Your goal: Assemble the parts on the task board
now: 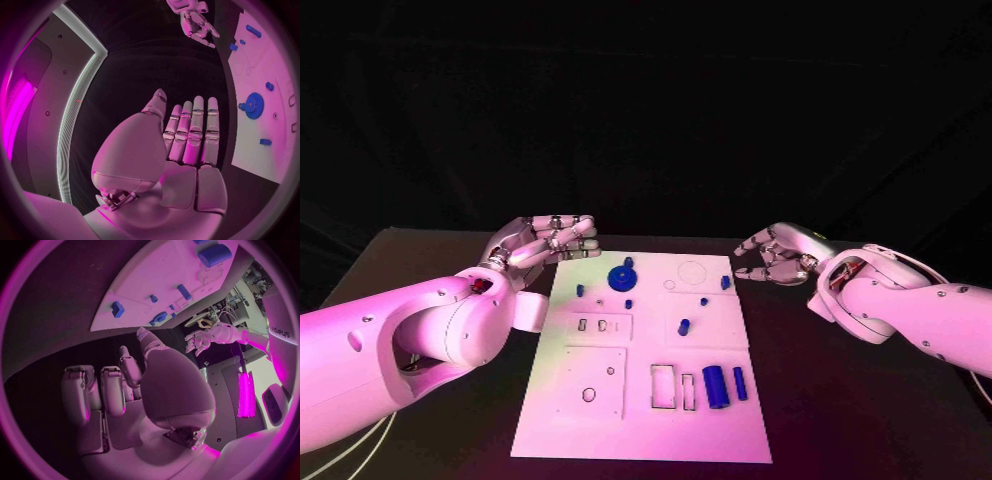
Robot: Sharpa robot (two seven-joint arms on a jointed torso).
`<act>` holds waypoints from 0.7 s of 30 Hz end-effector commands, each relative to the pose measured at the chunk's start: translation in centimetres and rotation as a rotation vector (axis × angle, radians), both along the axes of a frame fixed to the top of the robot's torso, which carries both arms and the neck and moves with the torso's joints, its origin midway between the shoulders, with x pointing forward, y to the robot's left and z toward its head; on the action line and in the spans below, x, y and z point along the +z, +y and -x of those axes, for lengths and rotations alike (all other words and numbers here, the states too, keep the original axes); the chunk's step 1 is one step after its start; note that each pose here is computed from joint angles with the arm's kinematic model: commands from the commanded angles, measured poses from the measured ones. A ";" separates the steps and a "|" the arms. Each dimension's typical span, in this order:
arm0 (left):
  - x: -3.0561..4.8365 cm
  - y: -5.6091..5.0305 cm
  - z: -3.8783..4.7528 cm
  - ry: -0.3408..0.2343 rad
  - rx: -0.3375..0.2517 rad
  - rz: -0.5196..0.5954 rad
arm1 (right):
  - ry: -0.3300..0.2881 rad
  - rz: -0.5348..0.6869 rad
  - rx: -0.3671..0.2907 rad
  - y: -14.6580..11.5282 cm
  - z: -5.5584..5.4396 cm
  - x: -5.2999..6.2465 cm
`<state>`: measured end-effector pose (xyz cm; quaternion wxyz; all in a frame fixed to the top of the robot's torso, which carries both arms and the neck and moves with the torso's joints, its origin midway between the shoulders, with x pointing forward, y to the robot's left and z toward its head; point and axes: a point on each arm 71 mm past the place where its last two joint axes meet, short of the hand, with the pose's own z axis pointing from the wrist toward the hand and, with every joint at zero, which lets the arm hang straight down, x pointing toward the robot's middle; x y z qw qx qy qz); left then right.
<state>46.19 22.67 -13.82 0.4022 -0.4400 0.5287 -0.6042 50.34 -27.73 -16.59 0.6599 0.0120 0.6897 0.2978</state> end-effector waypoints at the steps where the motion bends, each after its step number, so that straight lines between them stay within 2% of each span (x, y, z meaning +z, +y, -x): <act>1: 0.16 -0.3 0.03 -0.012 -0.018 0.006 | 0.035 -0.043 0.029 -0.6 0.1 -0.8; 8: 0.13 -0.3 -0.03 -0.011 -0.017 0.006 | 0.063 -0.033 0.005 -0.9 -0.4 -2.5; 21: 0.09 -0.3 -0.09 -0.011 -0.018 0.006 | 0.068 0.008 -0.012 0.0 -1.5 -4.1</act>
